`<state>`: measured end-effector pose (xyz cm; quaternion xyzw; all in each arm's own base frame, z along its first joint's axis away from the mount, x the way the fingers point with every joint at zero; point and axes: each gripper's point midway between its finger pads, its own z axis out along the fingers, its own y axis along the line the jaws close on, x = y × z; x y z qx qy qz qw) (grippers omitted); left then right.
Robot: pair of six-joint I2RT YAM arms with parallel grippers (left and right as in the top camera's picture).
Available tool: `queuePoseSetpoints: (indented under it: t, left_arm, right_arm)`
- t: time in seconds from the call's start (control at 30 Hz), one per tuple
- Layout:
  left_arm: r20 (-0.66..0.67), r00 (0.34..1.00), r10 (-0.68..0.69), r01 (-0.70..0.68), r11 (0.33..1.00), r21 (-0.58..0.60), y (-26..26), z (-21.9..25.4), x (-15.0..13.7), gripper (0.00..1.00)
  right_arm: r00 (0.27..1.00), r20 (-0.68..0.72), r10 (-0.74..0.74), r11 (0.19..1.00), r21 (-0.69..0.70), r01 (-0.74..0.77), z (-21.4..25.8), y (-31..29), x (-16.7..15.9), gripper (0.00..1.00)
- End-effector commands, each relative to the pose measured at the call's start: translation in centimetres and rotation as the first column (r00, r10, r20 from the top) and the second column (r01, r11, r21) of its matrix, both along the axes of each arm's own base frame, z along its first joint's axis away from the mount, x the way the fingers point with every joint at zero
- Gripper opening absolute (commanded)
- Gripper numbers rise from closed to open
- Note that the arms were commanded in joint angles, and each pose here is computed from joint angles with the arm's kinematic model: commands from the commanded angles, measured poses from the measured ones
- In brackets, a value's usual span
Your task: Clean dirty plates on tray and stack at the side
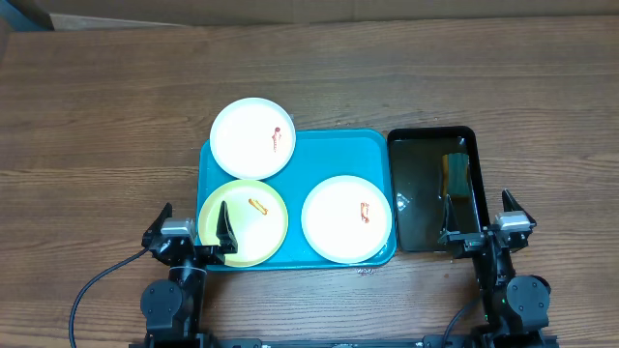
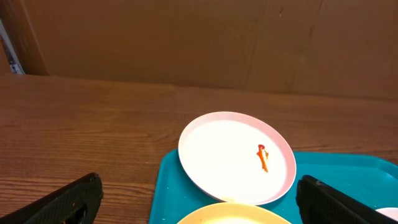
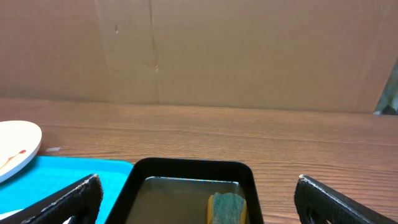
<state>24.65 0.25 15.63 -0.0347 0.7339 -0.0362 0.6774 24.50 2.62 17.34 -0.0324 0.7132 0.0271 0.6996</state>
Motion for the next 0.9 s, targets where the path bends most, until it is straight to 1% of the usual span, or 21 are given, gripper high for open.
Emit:
queuePoseSetpoints:
  t: [0.0, 0.17, 0.23, 0.37, 0.4, 0.5, 0.53, 0.63, 0.67, 0.73, 0.77, 0.83, 0.87]
  left_arm:
    - [-0.005, 1.000, 0.013, -0.013, 1.000, 0.023, 0.3, -0.2, 0.0, 1.00]
    - [-0.004, 1.000, 0.013, -0.013, 1.000, 0.023, 0.3, -0.2, 0.0, 1.00]
    - [-0.004, 1.000, 0.013, -0.013, 1.000, 0.023, 0.3, -0.2, 0.0, 1.00]
    - [-0.004, 1.000, 0.012, -0.012, 1.000, 0.023, 0.3, -0.2, 0.0, 1.00]
    - [-0.004, 1.000, 0.012, -0.012, 1.000, 0.023, 0.3, -0.2, 0.0, 1.00]
    - [-0.004, 1.000, 0.011, -0.011, 1.000, 0.022, 0.3, -0.2, 0.0, 1.00]
    - [-0.004, 1.000, 0.011, -0.011, 1.000, 0.022, 0.3, -0.2, 0.0, 1.00]
    - [-0.001, 1.000, 0.018, -0.018, 1.000, 0.024, 0.4, -0.1, 0.0, 1.00]
    - [0.018, 1.000, 0.023, -0.024, 0.999, 0.024, 0.5, 0.4, 0.0, 1.00]
    - [0.067, 0.998, -0.006, 0.005, 1.000, 0.016, 0.0, 1.6, 0.1, 1.00]
    - [0.081, 0.995, -0.053, 0.052, 0.999, 0.011, -0.9, 2.3, 0.0, 1.00]
    - [0.082, 0.991, -0.109, 0.113, 0.993, -0.035, -1.9, 3.4, -0.4, 1.00]
    - [0.063, 0.989, -0.134, 0.140, 0.985, -0.099, -2.5, 4.3, -0.9, 1.00]
  right_arm:
    - [1.000, 0.004, -0.010, 1.000, 0.000, 0.010, -0.2, -0.2, 0.0, 1.00]
    - [1.000, 0.003, 0.011, 1.000, 0.001, -0.011, -0.2, 0.2, 0.0, 1.00]
    - [0.997, 0.004, 0.072, 0.997, 0.002, -0.072, -0.1, 1.2, -0.1, 1.00]
    - [0.965, 0.048, 0.259, 0.966, 0.001, -0.259, 0.9, 4.4, -1.0, 1.00]
    - [0.960, 0.047, 0.274, 0.961, 0.019, -0.275, 1.0, 4.6, -1.0, 1.00]
    - [0.973, 0.031, 0.227, 0.957, 0.179, -0.229, 1.2, 3.8, -0.9, 1.00]
    - [0.974, 0.031, 0.225, 0.953, 0.200, -0.227, 1.6, 3.8, -1.0, 1.00]
    - [0.973, 0.048, 0.224, 0.950, 0.212, -0.229, 4.1, 3.7, -1.6, 1.00]
    - [0.974, 0.048, 0.221, 0.951, 0.212, -0.226, 4.9, 3.6, -1.8, 1.00]
    - [0.979, 0.045, 0.200, 0.955, 0.213, -0.205, 6.8, 3.2, -2.2, 1.00]
    - [0.981, 0.040, 0.191, 0.957, 0.213, -0.195, 8.3, 3.0, -2.4, 1.00]
    - [0.981, 0.024, 0.193, 0.958, 0.214, -0.193, 10.4, 3.0, -2.7, 1.00]
    - [0.981, -0.006, 0.192, 0.959, 0.215, -0.186, 12.0, 2.9, -2.8, 1.00]
